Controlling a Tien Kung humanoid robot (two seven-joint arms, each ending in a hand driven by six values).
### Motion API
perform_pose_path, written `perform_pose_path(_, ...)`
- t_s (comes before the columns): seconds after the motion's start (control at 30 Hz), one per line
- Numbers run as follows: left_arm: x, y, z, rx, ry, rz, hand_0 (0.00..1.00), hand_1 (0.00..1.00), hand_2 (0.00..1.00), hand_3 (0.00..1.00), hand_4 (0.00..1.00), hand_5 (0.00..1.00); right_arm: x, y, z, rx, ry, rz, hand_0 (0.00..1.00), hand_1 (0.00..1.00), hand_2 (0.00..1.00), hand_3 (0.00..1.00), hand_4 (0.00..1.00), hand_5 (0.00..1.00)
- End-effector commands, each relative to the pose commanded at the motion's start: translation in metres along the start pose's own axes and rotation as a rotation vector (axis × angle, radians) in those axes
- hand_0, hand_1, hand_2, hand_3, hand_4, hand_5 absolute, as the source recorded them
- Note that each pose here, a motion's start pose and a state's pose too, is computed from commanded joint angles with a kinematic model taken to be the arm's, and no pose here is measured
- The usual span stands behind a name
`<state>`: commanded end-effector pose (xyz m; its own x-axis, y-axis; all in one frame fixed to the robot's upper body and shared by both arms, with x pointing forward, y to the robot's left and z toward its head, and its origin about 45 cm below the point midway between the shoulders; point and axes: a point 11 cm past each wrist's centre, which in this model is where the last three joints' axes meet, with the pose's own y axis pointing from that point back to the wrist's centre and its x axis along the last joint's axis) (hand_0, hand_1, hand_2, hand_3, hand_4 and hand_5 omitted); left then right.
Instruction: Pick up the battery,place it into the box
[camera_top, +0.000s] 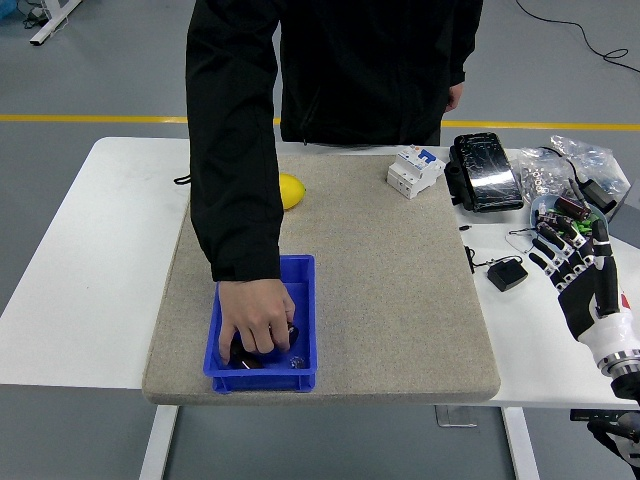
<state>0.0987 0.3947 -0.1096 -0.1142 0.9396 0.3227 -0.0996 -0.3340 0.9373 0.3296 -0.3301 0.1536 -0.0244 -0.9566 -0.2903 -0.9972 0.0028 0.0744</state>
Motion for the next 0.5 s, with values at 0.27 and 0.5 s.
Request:
perform_pose_path(0.27,-0.0027,-0.0003,-0.001,-0.009,-0.006,-0.03,0.723,0.689,0.707,0.6,0.625,0.528,-0.0071,-0.0075,-0.0022,0.004,0.012,-0.005,0.894,0.862,0.872,0.912,0.998,0.998)
perform_pose_path(0.5,-0.0019,-0.0005,-0.0029,-0.004,-0.014,-0.025,0.724,0.689,0.704,0.601,0.621,0.536,-0.0067,-0.0064,-0.0013,0.003,0.004,0.0,0.895,0.86,0.87,0.906,0.998,0.998)
